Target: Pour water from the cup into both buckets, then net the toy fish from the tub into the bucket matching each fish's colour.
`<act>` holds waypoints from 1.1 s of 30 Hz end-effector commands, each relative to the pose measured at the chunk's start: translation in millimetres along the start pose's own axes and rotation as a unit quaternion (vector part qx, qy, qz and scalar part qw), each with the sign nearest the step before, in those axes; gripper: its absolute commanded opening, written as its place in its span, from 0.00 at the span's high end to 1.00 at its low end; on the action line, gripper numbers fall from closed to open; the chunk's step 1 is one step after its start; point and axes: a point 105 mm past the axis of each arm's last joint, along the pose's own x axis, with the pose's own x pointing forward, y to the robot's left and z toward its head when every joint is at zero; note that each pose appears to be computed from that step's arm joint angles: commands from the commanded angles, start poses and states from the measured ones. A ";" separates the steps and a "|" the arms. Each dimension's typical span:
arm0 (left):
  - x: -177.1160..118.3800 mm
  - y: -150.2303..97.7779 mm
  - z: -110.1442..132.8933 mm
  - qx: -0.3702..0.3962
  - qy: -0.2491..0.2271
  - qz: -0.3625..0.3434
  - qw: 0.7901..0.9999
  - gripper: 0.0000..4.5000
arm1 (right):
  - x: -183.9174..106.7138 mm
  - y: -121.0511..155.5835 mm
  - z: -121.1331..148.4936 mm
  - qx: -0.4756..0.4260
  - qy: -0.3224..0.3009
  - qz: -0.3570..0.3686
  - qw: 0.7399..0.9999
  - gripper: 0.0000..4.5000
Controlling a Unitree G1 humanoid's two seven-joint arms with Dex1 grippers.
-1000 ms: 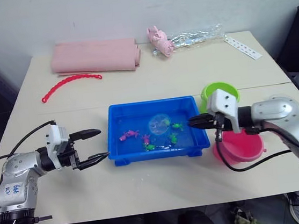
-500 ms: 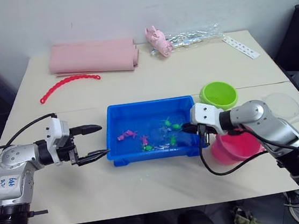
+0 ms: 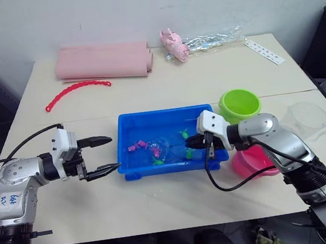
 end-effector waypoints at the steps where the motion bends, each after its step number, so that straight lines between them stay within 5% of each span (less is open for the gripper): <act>1: -4.7 2.6 6.3 0.016 0.002 0.008 1.000 0.01 | -8.0 -3.4 9.6 0.034 -0.035 -0.006 0.999 1.00; 13: -0.9 5.9 8.1 0.020 -0.006 0.002 1.000 0.01 | -59.0 0.6 15.4 0.021 -0.074 -0.021 0.997 1.00; 26: 44.5 -11.1 24.8 0.010 -0.066 -0.087 0.994 0.01 | -155.5 19.1 8.0 -0.027 -0.112 -0.181 0.977 1.00; 33: 74.7 -17.5 44.9 0.006 -0.111 -0.153 0.982 0.01 | -216.8 53.4 -16.6 -0.030 -0.047 -0.273 0.960 1.00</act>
